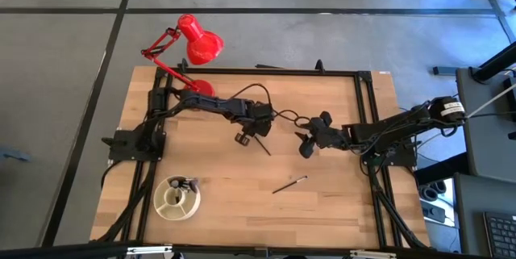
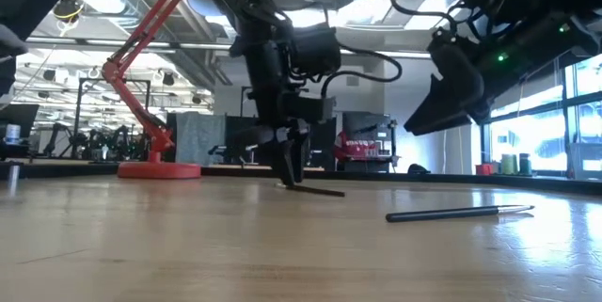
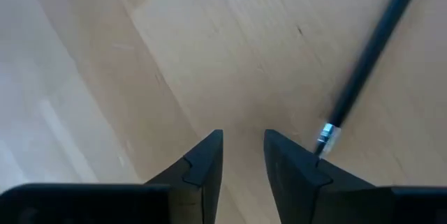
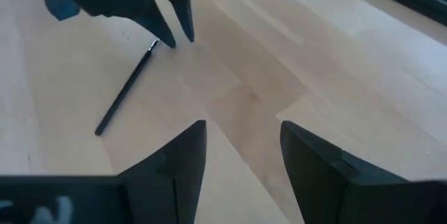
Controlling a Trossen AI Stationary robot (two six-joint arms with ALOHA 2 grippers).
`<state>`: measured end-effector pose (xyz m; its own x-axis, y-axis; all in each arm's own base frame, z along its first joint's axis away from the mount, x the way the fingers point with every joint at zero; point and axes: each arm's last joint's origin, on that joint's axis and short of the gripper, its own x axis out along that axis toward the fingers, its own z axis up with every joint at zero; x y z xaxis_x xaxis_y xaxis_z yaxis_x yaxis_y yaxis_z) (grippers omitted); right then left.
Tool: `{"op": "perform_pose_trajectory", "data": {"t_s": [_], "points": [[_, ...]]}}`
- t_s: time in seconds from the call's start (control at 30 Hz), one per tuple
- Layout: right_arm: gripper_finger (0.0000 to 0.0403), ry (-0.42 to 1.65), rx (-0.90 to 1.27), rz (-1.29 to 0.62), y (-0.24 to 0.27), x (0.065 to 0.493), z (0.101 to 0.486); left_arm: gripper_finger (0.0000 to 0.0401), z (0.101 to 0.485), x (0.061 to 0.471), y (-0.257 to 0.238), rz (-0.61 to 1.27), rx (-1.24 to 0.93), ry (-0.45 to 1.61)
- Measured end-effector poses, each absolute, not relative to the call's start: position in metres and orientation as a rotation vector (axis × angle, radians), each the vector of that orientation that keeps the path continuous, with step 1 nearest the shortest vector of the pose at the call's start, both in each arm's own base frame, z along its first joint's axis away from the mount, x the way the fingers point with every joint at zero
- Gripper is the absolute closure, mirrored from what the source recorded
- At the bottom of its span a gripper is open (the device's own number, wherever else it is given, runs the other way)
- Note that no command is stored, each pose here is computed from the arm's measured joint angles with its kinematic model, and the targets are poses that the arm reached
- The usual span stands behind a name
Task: Put items in baskets/containers
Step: Put the black eyeshadow brush into the white organizer bin, then put the black powder brush into the white organizer bin
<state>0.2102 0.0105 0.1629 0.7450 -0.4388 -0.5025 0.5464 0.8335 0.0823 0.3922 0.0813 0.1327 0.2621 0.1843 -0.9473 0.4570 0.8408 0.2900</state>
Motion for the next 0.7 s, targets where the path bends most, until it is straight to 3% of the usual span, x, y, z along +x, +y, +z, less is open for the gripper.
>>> {"op": "perform_pose_trajectory", "data": {"t_s": [0.23, 0.47, 0.7], "points": [[0.0221, 0.483, 0.235, -0.534, 0.011, 0.211, 0.163, 0.0317, 0.129, 0.392, 0.079, -0.219, 0.603, 1.343], [0.0221, 0.482, 0.237, -0.535, 0.011, 0.211, 0.163, 0.035, 0.176, 0.39, 0.077, -0.124, 0.52, 1.304], [0.0221, 0.487, 0.231, -0.517, 0.015, 0.21, 0.163, 0.0334, 0.18, 0.367, 0.063, -0.215, 0.378, 1.457]]}}
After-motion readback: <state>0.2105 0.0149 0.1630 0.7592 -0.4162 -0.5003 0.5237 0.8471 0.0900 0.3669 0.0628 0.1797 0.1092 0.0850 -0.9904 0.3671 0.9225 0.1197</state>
